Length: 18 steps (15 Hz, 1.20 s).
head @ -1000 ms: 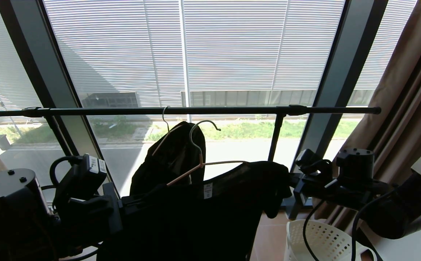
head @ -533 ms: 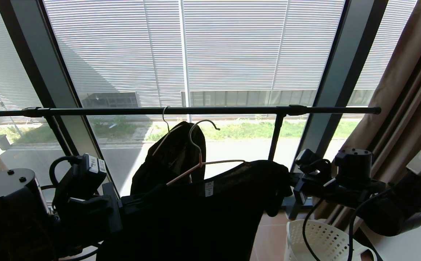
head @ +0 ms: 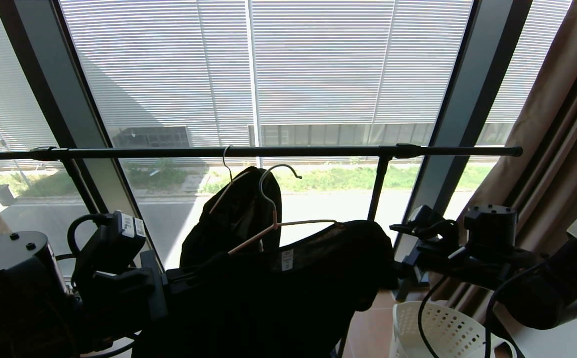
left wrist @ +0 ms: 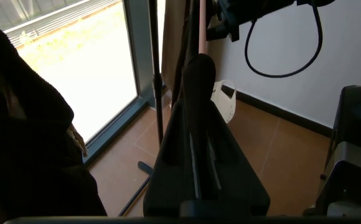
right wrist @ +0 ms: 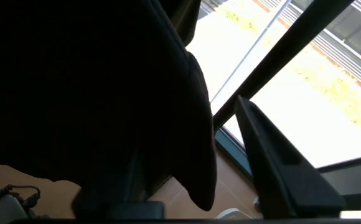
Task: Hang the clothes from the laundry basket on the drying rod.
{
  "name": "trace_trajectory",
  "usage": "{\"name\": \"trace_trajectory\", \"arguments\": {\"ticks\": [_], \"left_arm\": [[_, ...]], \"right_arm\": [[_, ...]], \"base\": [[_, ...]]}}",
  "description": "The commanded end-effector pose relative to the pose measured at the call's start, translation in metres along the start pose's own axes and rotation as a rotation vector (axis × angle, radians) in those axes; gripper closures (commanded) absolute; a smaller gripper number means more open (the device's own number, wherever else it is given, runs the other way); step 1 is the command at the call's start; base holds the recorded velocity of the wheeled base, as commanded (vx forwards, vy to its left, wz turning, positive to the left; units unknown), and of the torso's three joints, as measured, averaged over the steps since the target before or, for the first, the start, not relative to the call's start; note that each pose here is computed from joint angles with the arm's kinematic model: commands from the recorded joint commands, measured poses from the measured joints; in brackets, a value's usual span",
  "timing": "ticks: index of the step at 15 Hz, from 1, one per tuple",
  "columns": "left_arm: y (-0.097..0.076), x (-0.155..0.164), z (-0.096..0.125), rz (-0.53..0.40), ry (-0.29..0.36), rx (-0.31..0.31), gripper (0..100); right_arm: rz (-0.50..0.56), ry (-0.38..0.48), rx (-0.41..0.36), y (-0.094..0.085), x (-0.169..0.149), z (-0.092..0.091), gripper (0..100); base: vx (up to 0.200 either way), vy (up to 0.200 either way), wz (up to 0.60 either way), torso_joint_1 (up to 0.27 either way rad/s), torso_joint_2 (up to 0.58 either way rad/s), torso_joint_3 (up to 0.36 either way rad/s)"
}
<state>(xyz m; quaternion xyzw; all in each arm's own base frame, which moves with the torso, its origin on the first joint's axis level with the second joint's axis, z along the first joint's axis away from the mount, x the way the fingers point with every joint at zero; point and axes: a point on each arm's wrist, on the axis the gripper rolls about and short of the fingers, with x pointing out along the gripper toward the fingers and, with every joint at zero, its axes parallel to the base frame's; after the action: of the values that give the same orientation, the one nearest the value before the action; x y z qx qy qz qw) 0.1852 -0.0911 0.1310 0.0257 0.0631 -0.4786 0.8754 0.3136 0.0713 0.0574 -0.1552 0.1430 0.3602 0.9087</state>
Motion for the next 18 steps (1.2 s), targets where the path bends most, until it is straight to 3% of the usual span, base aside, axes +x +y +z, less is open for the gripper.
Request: {"name": "trace_trajectory", "arguments": {"ticks": [1, 4, 8, 18], "left_arm": [[0.000, 0.000, 0.000, 0.000, 0.001, 0.000, 100], [0.000, 0.001, -0.001, 0.000, 0.002, -0.001, 100], [0.000, 0.001, -0.001, -0.001, 0.003, -0.002, 100], [0.006, -0.003, 0.002, 0.032, -0.008, 0.002, 100]], "right_arm": [[0.036, -0.050, -0.038, 0.018, -0.013, 0.020, 0], [0.087, -0.133, -0.100, 0.047, -0.037, 0.048, 0], [0.112, -0.175, -0.128, 0.060, -0.048, 0.060, 0], [0.102, -0.184, -0.132, 0.059, -0.049, 0.063, 0]], "base": [[0.000, 0.000, 0.00, 0.000, 0.00, 0.000], [0.000, 0.000, 0.00, 0.000, 0.00, 0.000], [0.000, 0.000, 0.00, 0.000, 0.00, 0.000], [0.000, 0.000, 0.00, 0.000, 0.00, 0.000]]}}
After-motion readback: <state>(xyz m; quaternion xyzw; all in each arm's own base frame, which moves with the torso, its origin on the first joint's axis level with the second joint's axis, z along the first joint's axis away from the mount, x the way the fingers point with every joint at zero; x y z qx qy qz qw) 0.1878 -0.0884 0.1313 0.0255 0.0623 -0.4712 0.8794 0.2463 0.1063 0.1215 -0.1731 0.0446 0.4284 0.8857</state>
